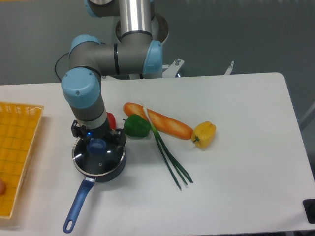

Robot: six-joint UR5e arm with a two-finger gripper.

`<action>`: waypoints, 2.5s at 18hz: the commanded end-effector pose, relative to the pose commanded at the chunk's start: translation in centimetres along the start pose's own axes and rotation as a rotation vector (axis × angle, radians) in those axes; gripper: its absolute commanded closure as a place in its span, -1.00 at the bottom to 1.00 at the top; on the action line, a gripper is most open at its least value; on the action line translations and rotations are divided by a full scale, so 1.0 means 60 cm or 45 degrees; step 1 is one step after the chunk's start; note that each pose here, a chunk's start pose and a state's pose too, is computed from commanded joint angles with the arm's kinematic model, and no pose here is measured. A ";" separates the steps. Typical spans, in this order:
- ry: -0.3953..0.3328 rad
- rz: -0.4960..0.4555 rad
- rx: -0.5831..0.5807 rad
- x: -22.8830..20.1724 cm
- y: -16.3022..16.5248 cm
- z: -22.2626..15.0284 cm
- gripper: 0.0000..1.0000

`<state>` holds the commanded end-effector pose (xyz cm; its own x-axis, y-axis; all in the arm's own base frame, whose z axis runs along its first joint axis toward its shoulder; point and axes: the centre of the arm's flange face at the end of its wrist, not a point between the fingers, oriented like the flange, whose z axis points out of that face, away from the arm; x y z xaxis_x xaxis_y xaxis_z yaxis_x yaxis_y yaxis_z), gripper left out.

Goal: Open the lid
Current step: 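Descend and close the gripper on the blue lid knob, then lift the glass lid slightly off the saucepan rim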

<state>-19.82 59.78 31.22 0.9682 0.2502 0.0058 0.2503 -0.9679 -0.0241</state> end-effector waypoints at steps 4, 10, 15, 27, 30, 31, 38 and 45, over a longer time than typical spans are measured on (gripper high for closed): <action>0.003 0.002 -0.011 0.003 -0.001 0.009 -1.00; 0.008 0.004 -0.028 0.007 0.004 0.020 -1.00; 0.009 0.023 -0.038 0.023 0.002 0.028 -1.00; 0.009 0.004 -0.031 0.032 -0.006 0.027 -0.72; 0.009 0.005 -0.032 0.032 -0.007 0.033 -0.61; 0.010 0.005 -0.034 0.032 -0.007 0.034 -0.61; 0.008 0.015 -0.029 0.032 -0.007 0.031 -0.55; 0.008 0.017 -0.021 0.032 -0.009 0.024 -0.17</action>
<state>-18.09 60.79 29.84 0.9715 0.2369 0.0121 0.2370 -0.9715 -0.0080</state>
